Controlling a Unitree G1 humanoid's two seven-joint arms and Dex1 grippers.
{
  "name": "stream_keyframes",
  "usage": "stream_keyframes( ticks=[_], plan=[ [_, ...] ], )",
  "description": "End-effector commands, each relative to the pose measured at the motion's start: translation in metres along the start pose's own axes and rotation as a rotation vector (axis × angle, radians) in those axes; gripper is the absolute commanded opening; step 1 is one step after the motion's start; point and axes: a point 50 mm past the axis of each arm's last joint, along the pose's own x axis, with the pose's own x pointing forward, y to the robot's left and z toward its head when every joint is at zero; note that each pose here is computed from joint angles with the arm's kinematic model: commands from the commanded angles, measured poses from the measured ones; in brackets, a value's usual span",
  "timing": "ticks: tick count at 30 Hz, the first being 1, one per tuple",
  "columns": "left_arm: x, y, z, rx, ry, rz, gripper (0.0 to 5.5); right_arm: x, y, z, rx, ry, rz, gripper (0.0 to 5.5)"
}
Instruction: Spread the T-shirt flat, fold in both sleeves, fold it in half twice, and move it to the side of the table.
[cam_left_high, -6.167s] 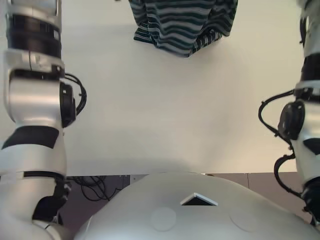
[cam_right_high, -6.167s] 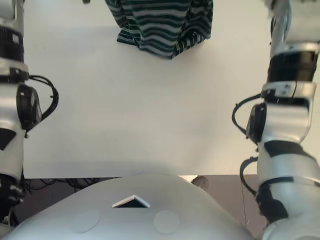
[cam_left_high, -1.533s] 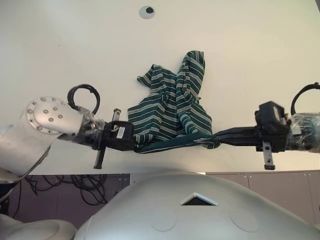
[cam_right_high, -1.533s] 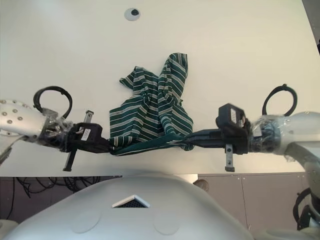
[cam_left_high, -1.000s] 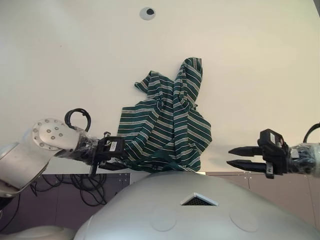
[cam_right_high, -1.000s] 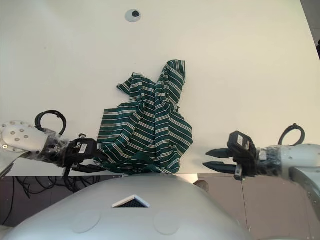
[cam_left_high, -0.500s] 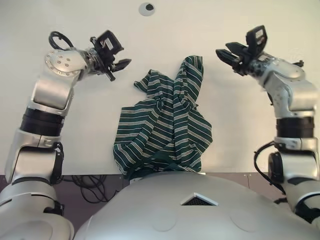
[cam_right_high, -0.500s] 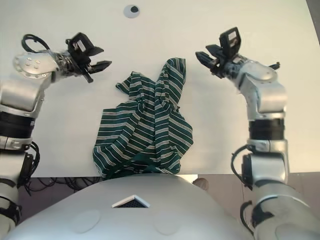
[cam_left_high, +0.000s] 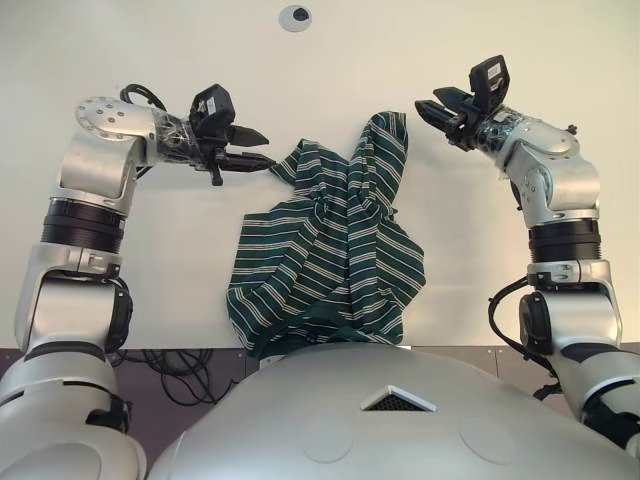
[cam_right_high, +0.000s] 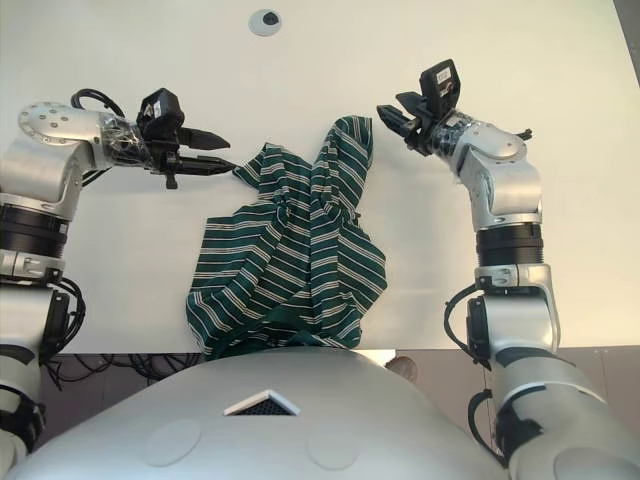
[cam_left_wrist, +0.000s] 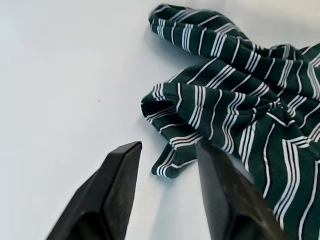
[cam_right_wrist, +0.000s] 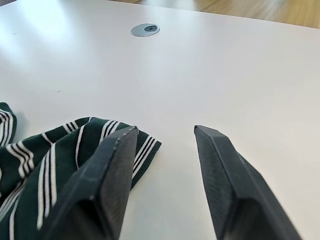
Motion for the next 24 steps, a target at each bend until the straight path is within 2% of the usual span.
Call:
stream_keyframes(
  ticks=[1,4,11,16,21,24],
  plan=[
    [0.003,0.002,-0.008,0.032,0.054,-0.01,1.94,0.003,0.006,0.0,-0.006,0.014,0.02,2.06],
    [0.007,0.003,-0.012,0.049,0.082,-0.031,1.94,0.004,0.007,-0.001,-0.005,0.014,0.024,2.06],
    [0.018,0.01,-0.013,0.094,0.093,-0.022,0.95,0.005,0.01,-0.002,0.012,0.013,0.034,2.1],
    [0.018,0.01,-0.014,0.114,0.093,-0.029,0.92,0.004,0.012,-0.004,0.02,0.019,0.043,2.1],
    [0.029,0.006,-0.019,0.157,0.132,-0.052,0.16,0.005,0.012,-0.003,0.025,0.016,0.039,2.1],
    [0.033,0.008,-0.017,0.174,0.125,-0.044,0.04,0.005,0.013,-0.005,0.03,0.018,0.04,2.1]
  ],
)
